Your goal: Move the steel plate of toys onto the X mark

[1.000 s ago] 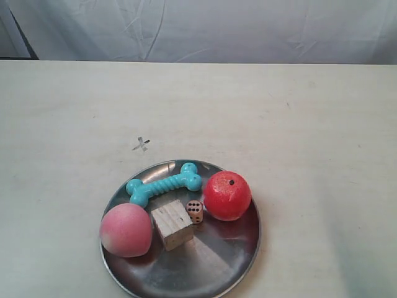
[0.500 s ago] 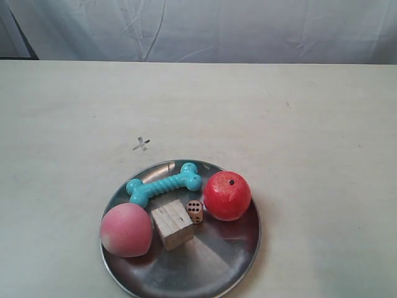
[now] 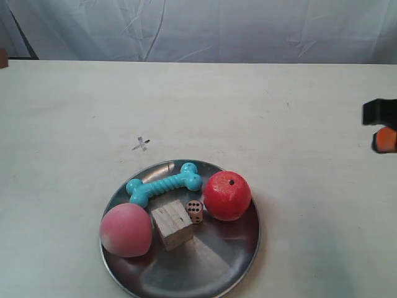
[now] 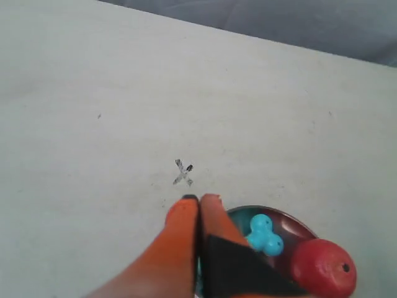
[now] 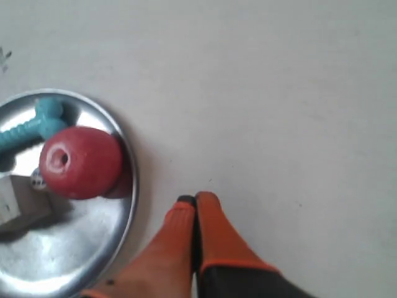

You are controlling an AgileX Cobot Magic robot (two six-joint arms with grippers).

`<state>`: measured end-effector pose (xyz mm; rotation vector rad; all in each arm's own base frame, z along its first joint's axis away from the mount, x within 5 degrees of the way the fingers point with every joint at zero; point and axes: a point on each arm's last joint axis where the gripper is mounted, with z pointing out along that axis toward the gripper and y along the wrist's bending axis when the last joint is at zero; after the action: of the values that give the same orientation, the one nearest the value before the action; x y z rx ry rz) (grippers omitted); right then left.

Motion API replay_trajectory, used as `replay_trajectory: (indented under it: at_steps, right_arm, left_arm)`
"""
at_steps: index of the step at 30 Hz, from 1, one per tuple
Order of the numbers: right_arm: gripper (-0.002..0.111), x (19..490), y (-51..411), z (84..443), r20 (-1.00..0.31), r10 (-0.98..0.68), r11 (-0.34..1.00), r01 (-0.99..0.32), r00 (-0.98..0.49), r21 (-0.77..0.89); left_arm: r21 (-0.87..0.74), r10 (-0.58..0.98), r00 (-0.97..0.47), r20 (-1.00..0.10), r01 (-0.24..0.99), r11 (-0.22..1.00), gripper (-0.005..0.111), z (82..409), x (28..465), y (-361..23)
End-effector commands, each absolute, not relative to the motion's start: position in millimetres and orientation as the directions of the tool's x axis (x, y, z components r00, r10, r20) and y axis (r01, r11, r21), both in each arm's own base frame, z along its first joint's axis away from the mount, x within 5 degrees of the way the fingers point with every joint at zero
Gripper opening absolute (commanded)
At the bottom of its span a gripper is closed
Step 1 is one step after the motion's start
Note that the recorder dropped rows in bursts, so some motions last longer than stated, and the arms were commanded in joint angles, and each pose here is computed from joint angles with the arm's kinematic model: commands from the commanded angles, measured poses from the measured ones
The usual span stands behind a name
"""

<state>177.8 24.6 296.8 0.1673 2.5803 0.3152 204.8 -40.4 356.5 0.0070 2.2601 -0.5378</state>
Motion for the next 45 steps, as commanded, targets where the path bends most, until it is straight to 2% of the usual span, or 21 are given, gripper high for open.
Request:
replay_trajectory:
  at_steps: [1, 4, 6, 8, 11, 14, 15, 17, 19, 21, 23, 26, 30, 38, 45]
  right_arm:
    - [-0.001, 187.8, 42.7, 279.2, -0.434, 0.085, 0.968, -0.029, -0.897, 0.25]
    - [-0.001, 189.0, 51.0, 268.8, -0.436, 0.134, 0.95, -0.01, -0.89, 0.311]
    - [-0.001, 184.1, 58.4, 258.9, -0.389, 0.183, 0.92, 0.018, -0.903, 0.391]
    - [0.005, 178.0, 66.1, 250.9, -0.345, 0.175, 0.898, 0.006, -0.922, 0.439]
    - [0.031, 169.9, 75.2, 240.7, -0.283, 0.193, 0.857, 0.021, -0.939, 0.515]
    - [0.059, 166.3, 81.4, 234.9, -0.25, 0.236, 0.821, 0.056, -0.939, 0.568]
    - [0.064, 166.1, 83.3, 233.2, -0.257, 0.248, 0.816, 0.058, -0.934, 0.575]
    - [0.064, 167.6, 86.9, 228.9, -0.268, 0.294, 0.797, 0.081, -0.917, 0.598]
    - [0.059, 168.6, 92.6, 222.2, -0.255, 0.336, 0.774, 0.111, -0.907, 0.623]
    - [0.052, 168.4, 98.8, 215.9, -0.233, 0.335, 0.77, 0.122, -0.913, 0.626]
    - [0.05, 169.7, 104.8, 209.1, -0.207, 0.33, 0.771, 0.137, -0.921, 0.621]
    - [0.055, 171.3, 116.0, 199.1, -0.156, 0.334, 0.765, 0.171, -0.93, 0.622]
    - [0.064, 167.1, 131.1, 184.9, -0.104, 0.28, 0.79, 0.168, -0.954, 0.59]
    - [0.063, 159.5, 151.2, 180.2, -0.079, 0.336, 0.77, 0.226, -0.938, 0.597]
    - [0.063, 139.6, 149.8, 161.9, -0.025, 0.403, 0.761, 0.32, -0.915, 0.564]
  left_arm:
    - [-0.283, 0.005, -0.71, -0.704, 0.287, 0.915, 0.0, 366.0, 256.2, -44.9]
    - [-0.223, 0.121, -0.714, -0.69, 0.368, 0.902, 0.0, 356.2, 285.4, -47.2]
    - [-0.216, 0.198, -0.752, -0.628, 0.414, 0.884, 0.0, 341.0, 299.9, -48.9]
    - [-0.245, 0.298, -0.797, -0.525, 0.478, 0.844, 0.0, 318.6, 312.5, -52.1]
    - [-0.339, 0.376, -0.84, -0.392, 0.511, 0.789, 0.007, 283.6, 327.9, -57.6]
    - [-0.428, 0.389, -0.84, -0.378, 0.531, 0.731, 0.021, 258.4, 341.6, -65.3]
    - [-0.447, 0.397, -0.832, -0.388, 0.547, 0.708, 0.027, 252.6, 344.9, -67.6]
    - [-0.492, 0.396, -0.821, -0.411, 0.566, 0.662, 0.039, 240.7, 351.9, -72.7]
    - [-0.504, 0.4, -0.815, -0.42, 0.576, 0.643, 0.046, 228.7, 357.9, -74.5]
    - [-0.504, 0.409, -0.816, -0.409, 0.575, 0.644, 0.051, 219.0, 362.5, -74.9]
    - [-0.517, 0.429, -0.818, -0.382, 0.574, 0.635, 0.054, 210.9, 367.2, -74.8]
    - [-0.551, 0.458, -0.819, -0.347, 0.573, 0.607, 0.054, 203.2, 372.8, -77.9]
    - [-0.494, 0.556, -0.768, -0.317, 0.634, 0.595, 0.054, 190.2, 384.1, -91.3]
    - [-0.402, 0.731, -0.639, -0.24, 0.751, 0.525, 0.054, 162.5, 394.6, -130.0]
    - [-0.431, 0.757, -0.618, -0.213, 0.754, 0.495, 0.054, 141.4, 394.5, -149.9]
